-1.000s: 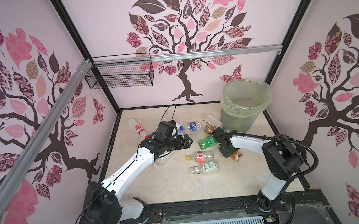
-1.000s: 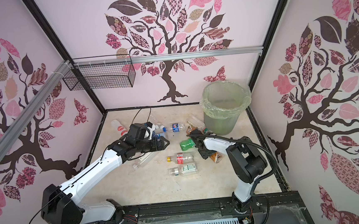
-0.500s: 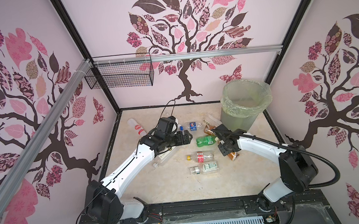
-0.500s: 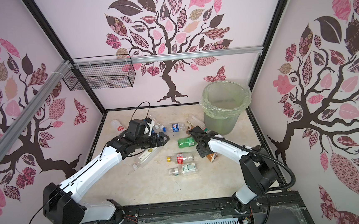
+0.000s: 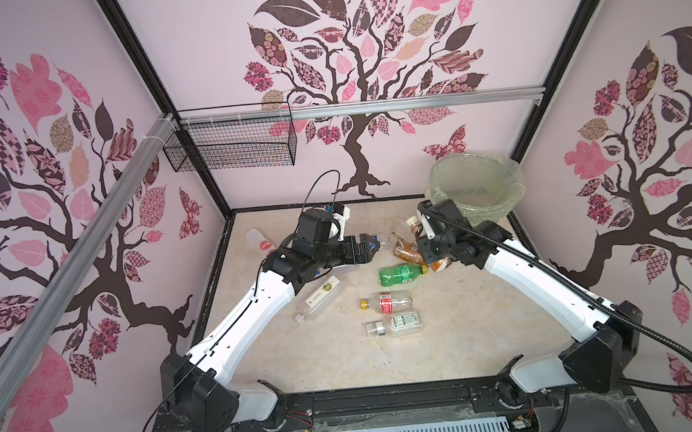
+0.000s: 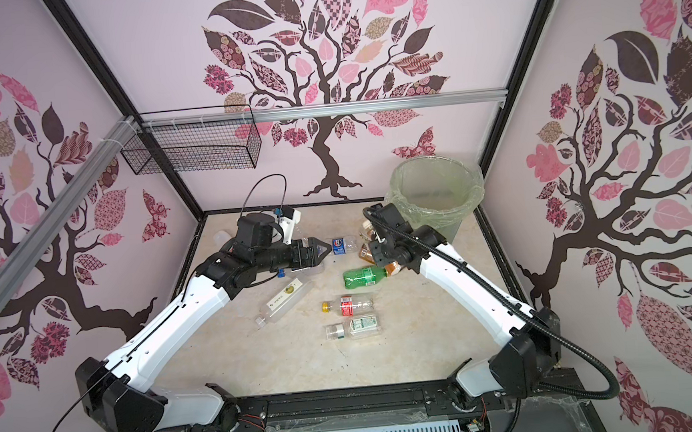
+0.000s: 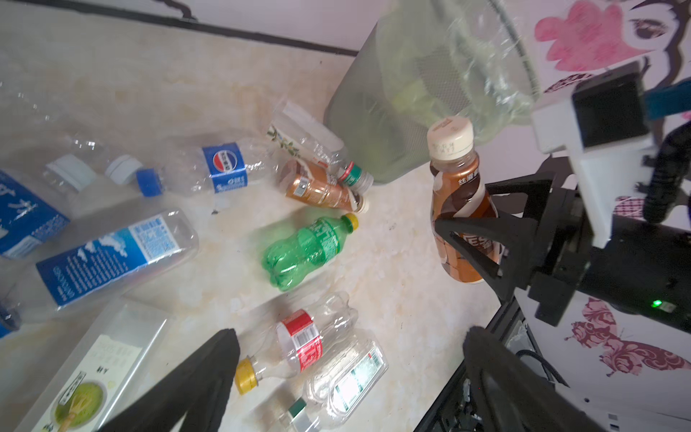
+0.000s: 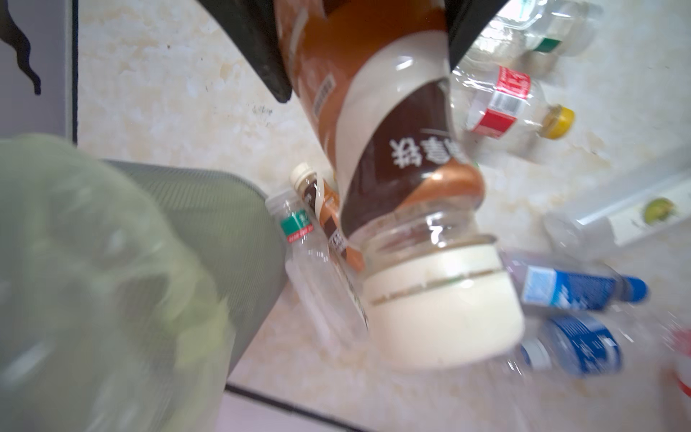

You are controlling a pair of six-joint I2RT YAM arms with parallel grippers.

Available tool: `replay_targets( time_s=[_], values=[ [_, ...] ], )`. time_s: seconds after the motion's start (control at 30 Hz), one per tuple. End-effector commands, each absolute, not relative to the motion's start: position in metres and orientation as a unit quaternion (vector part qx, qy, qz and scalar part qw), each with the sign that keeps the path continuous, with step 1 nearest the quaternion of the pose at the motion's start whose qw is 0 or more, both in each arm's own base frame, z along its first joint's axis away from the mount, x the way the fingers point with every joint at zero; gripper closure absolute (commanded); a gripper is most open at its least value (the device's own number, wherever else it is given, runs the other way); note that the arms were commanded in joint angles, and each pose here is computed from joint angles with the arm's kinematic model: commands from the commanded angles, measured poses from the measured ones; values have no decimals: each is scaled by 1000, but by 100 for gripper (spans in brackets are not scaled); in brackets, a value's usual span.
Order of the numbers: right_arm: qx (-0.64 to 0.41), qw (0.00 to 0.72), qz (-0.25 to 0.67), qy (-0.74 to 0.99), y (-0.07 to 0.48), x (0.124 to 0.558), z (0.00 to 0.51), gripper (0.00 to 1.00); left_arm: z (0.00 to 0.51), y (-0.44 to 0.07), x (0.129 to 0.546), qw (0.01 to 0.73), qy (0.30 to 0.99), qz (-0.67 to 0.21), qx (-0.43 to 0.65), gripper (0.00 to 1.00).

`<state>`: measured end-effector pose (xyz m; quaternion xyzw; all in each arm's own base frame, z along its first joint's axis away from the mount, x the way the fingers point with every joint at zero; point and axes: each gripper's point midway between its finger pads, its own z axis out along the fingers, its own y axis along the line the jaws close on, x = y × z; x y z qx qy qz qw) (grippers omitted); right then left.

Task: Throw the plastic bottles in the bin
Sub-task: 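Lift the latte bottle with right gripper over the bin and release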

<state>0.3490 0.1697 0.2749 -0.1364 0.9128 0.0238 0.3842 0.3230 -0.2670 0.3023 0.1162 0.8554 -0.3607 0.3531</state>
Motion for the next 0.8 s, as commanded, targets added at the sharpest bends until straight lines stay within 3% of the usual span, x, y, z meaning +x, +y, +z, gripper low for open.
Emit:
replay_targets(
  time_s=[0.0,0.23,0.33,0.4,0.5,0.6,0.7,0.77],
  values=[
    [-124,461,43,878,168,353,353,54,366,-277,325,421,798,-403,151,2],
    [-54,620,2,783,134,363,497,49,439,-292,318,487,730,-441,187,2],
    [-14,682,1,731,111,355,552,55,463,-301,305,512,702,-446,214,2],
    [13,699,2,715,93,356,566,54,473,-306,298,523,689,-448,226,2],
    [34,688,-27,724,70,377,551,53,475,-309,296,526,686,-448,228,2],
    [47,641,-87,762,48,414,493,51,465,-310,299,519,695,-443,225,2],
    [86,575,-111,806,11,445,429,33,453,-309,300,509,709,-435,222,2],
    [96,559,-127,814,0,449,422,19,444,-307,301,501,720,-427,218,2]
  ],
)
